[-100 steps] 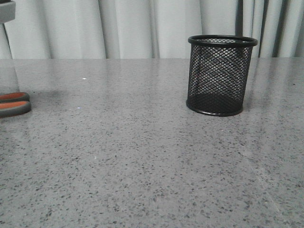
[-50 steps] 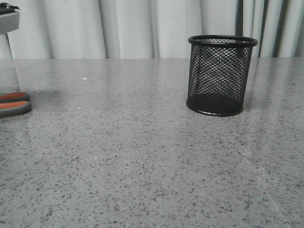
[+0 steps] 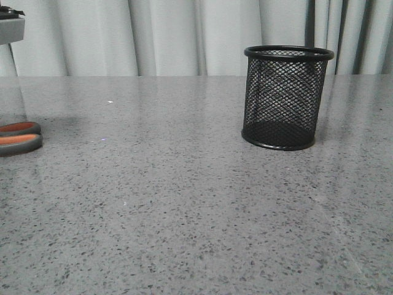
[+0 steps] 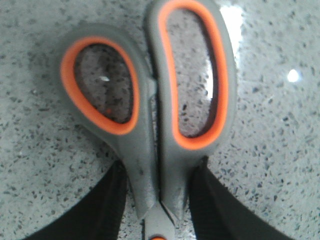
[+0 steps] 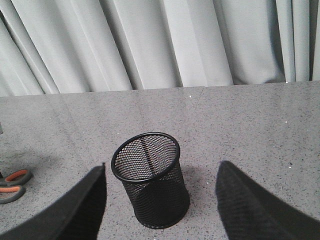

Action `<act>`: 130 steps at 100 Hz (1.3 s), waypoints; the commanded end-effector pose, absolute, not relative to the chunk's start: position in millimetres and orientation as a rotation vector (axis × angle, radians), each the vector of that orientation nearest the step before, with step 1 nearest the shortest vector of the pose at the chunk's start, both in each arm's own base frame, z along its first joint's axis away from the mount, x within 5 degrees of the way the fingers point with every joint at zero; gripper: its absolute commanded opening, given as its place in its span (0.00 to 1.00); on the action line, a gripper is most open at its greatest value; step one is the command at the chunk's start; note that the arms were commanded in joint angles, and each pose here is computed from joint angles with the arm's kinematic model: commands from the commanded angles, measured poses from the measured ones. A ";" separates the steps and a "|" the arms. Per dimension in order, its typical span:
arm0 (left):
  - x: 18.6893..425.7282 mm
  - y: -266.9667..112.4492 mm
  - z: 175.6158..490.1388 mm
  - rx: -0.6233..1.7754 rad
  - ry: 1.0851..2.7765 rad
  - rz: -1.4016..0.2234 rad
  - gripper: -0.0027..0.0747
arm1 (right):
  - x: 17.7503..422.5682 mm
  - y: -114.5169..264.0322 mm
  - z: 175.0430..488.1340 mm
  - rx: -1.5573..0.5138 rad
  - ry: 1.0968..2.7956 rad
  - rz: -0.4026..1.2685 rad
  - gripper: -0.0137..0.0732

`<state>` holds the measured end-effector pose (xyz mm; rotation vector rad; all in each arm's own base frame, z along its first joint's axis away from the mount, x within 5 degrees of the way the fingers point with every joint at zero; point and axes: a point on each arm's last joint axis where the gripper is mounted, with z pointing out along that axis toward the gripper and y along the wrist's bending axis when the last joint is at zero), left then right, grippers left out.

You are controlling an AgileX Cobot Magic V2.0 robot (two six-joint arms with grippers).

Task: Put scissors into bucket

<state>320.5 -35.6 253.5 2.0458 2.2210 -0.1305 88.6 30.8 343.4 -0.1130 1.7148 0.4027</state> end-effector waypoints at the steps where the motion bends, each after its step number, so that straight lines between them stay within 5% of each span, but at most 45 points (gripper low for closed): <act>1: 322.8 -40.6 262.8 1.928 2.231 -0.128 0.21 | 90.7 30.1 356.6 -0.112 1.629 0.390 0.65; 26: 318.6 -43.4 275.2 1.874 2.197 -0.126 0.09 | 90.7 30.1 356.6 -0.112 1.629 0.390 0.65; 78: 283.4 -64.9 356.8 1.601 1.890 -0.015 0.09 | 87.0 39.3 369.8 -0.021 1.550 0.661 0.65; 104: 247.3 -116.9 395.1 1.633 1.565 0.050 0.09 | 95.5 82.5 402.0 -0.261 1.558 0.896 0.65; 130: 217.3 -146.6 418.9 1.621 1.347 0.053 0.09 | 116.8 154.2 415.2 -0.593 1.596 0.890 0.65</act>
